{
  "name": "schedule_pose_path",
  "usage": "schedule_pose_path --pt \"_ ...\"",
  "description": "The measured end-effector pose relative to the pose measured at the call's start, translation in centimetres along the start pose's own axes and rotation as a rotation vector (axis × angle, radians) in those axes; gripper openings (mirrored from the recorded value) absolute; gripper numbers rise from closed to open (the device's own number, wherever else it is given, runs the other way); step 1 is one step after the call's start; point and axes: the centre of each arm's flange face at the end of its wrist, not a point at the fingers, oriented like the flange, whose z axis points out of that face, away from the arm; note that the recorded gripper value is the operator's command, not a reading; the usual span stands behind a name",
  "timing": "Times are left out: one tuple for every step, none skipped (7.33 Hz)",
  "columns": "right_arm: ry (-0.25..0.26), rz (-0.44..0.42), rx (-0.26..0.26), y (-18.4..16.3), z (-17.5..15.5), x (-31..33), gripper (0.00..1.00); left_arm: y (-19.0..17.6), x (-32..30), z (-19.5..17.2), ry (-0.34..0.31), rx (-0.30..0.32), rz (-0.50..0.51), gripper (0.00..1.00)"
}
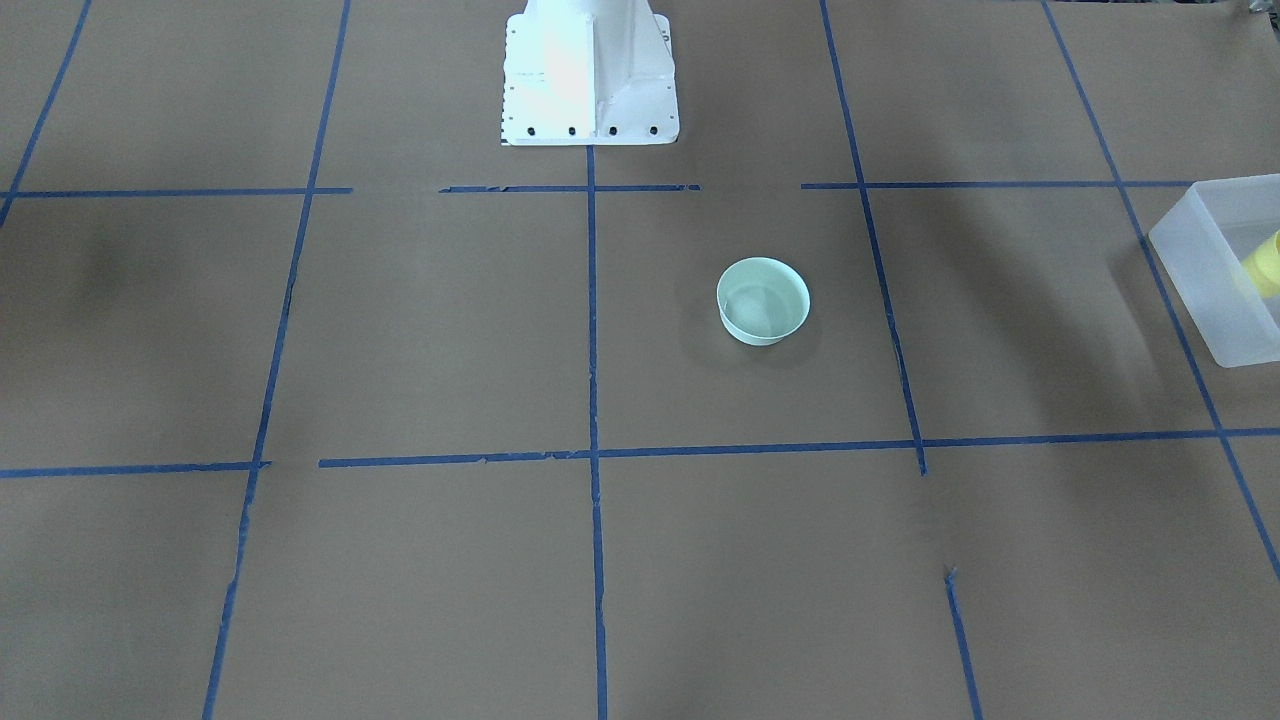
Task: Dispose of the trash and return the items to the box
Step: 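Lift the purple cloth with the right gripper and drop it into the pink bin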
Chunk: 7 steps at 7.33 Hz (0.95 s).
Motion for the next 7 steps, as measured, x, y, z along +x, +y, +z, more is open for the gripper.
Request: schedule_pose_path --pt "0.004 -0.014 0.012 0.0 -0.9 0.8 0.00 0.5 -0.5 1.1 0.009 -0.008 0.005 0.24" --pt "0.007 -0.020 0.021 0.0 -1.5 1.4 0.00 0.8 -0.7 1.7 0.012 -0.013 0.010 0.73" --pt "0.009 -0.021 0.028 0.0 -1.9 1.8 0.00 0.8 -0.8 1.9 0.014 -0.013 0.014 1.00" --pt "0.010 -0.020 0.034 -0.1 -2.2 2.1 0.00 0.8 -0.7 1.8 0.014 -0.004 0.024 1.00" --pt "0.013 -0.030 0.040 -0.1 -2.4 2.5 0.00 0.3 0.1 1.0 0.014 0.019 0.047 1.00" --pt "0.017 -0.048 0.045 -0.2 -2.7 3.0 0.00 -1.3 2.4 -1.3 0.014 0.045 0.070 1.00" --pt "0.025 -0.064 0.045 -0.2 -2.6 3.6 0.00 -3.4 5.9 -4.9 0.011 0.050 0.069 1.00"
